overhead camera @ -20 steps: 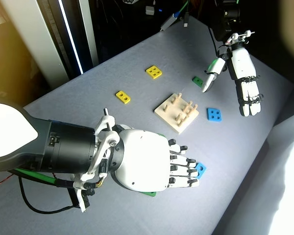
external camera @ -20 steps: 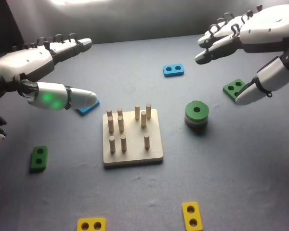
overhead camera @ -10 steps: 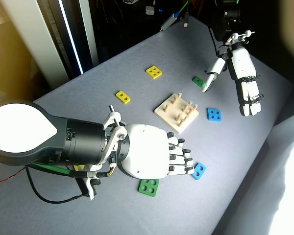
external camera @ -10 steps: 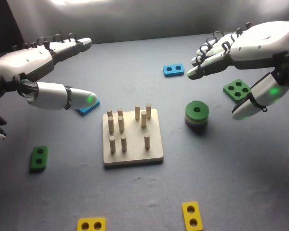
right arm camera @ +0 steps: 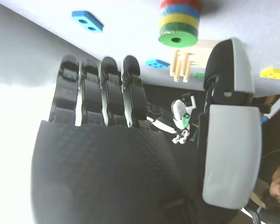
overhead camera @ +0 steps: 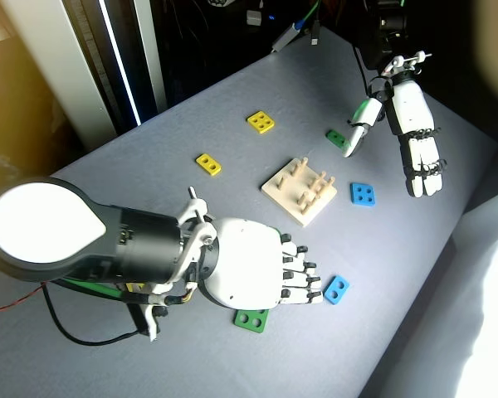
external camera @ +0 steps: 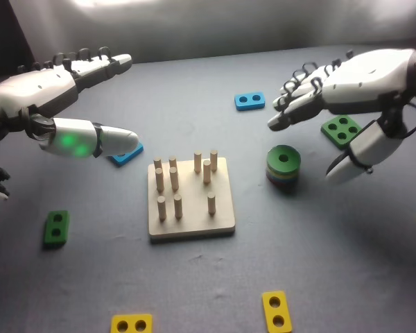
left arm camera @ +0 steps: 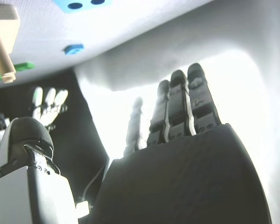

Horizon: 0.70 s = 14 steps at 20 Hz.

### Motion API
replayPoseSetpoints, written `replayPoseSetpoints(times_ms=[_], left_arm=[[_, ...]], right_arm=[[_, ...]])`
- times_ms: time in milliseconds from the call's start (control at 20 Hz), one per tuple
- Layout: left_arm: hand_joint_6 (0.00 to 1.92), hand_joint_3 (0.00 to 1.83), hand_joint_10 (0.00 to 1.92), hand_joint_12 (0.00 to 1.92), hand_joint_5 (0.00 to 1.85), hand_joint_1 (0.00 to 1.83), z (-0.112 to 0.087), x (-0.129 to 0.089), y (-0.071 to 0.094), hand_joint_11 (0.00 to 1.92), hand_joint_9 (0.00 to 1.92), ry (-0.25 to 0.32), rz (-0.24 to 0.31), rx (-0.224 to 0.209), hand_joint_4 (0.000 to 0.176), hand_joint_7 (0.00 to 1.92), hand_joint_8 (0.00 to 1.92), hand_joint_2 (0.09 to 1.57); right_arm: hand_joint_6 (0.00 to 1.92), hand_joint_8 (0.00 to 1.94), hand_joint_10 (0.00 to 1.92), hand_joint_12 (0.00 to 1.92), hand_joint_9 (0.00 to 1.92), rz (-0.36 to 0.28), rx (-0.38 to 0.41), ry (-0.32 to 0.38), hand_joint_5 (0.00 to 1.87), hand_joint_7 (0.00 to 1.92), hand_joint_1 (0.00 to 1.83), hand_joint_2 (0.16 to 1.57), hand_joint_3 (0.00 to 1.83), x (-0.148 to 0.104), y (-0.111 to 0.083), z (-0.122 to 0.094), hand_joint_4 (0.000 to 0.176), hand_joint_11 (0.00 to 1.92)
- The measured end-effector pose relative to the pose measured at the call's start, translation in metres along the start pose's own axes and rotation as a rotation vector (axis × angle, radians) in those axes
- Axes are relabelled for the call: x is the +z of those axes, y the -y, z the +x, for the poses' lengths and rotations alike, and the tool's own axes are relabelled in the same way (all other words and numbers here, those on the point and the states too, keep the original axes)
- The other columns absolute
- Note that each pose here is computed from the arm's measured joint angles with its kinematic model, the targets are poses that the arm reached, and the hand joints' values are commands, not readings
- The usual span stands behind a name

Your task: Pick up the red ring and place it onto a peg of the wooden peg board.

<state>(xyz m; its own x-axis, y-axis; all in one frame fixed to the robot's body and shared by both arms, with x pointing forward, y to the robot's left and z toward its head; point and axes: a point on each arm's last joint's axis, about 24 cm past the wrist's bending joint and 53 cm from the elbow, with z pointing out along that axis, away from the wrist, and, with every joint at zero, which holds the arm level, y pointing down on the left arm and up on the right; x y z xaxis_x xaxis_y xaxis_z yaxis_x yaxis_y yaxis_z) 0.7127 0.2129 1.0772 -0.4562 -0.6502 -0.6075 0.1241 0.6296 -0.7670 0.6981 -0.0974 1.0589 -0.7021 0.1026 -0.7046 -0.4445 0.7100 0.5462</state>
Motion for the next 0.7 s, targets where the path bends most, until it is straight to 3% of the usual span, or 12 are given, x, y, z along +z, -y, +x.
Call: replayPoseSetpoints(times_ms=[50,200,250,300,350,400,450,600,700], left_arm=[[0.0,0.01,0.0,0.0,0.0,0.41,0.0,0.0,0.0,0.0,0.0,0.0,0.001,-0.001,0.176,0.0,0.0,1.02],[0.0,0.01,0.0,0.0,0.0,0.41,0.0,0.0,0.0,0.0,0.0,0.0,0.001,-0.001,0.176,0.0,0.0,1.03],[0.0,0.01,0.0,0.0,0.0,0.4,0.0,0.0,0.0,0.0,0.0,0.0,0.001,-0.001,0.176,0.0,0.0,1.03],[0.0,0.01,0.0,0.0,0.0,0.41,0.0,0.0,0.0,0.0,0.0,0.001,0.001,-0.001,0.176,0.0,0.0,1.03],[0.0,0.0,0.0,0.0,0.0,0.41,0.0,0.0,0.0,0.0,0.0,0.0,0.001,-0.001,0.176,0.0,0.0,1.03],[0.0,0.0,0.0,0.0,0.0,0.4,0.0,0.0,0.0,0.0,0.0,0.0,0.001,-0.001,0.176,0.0,0.0,1.02],[0.0,0.0,0.0,0.0,0.0,0.43,0.0,0.0,0.0,0.0,0.0,0.001,0.001,-0.002,0.176,0.0,0.0,1.02],[0.0,0.0,0.0,0.0,0.0,0.43,0.0,0.0,0.0,0.0,0.0,0.001,0.001,-0.002,0.176,0.0,0.0,1.03],[0.0,0.0,0.0,0.0,0.0,0.42,0.0,0.0,0.0,0.0,0.0,0.001,0.0,-0.003,0.176,0.0,0.0,1.02]], right_arm=[[0.0,0.01,0.01,0.59,0.03,-0.006,0.008,0.002,0.35,0.1,0.78,0.95,0.0,0.002,-0.002,0.001,0.005,0.0],[0.0,0.01,0.02,0.62,0.07,-0.002,0.026,0.024,0.33,0.17,0.8,0.94,0.0,0.002,0.003,0.002,0.017,0.0],[0.0,0.01,0.0,0.05,0.0,0.006,0.039,0.036,0.35,0.11,0.76,0.93,0.0,0.002,0.007,0.0,0.088,0.0],[0.0,0.0,0.0,0.0,0.0,0.017,0.053,0.049,0.34,0.1,0.77,0.94,0.0,0.003,0.012,-0.002,0.094,0.0],[0.0,0.01,0.01,0.01,0.03,0.032,0.07,0.064,0.33,0.12,0.81,0.97,0.01,0.003,0.018,-0.005,0.084,0.02],[0.0,0.01,0.01,0.0,0.03,0.038,0.082,0.072,0.33,0.12,0.82,0.97,0.01,0.003,0.022,-0.005,0.089,0.01],[0.0,0.01,0.0,0.0,0.01,0.041,0.089,0.077,0.34,0.13,0.82,0.97,0.01,0.002,0.023,-0.005,0.067,0.0],[0.01,0.01,0.0,0.0,0.0,0.041,0.098,0.082,0.34,0.13,0.78,0.96,0.01,0.005,0.024,-0.001,0.031,0.0],[0.01,0.01,0.0,0.0,0.0,0.038,0.12,0.098,0.35,0.13,0.77,0.97,0.01,0.006,0.025,-0.002,0.02,0.0]])
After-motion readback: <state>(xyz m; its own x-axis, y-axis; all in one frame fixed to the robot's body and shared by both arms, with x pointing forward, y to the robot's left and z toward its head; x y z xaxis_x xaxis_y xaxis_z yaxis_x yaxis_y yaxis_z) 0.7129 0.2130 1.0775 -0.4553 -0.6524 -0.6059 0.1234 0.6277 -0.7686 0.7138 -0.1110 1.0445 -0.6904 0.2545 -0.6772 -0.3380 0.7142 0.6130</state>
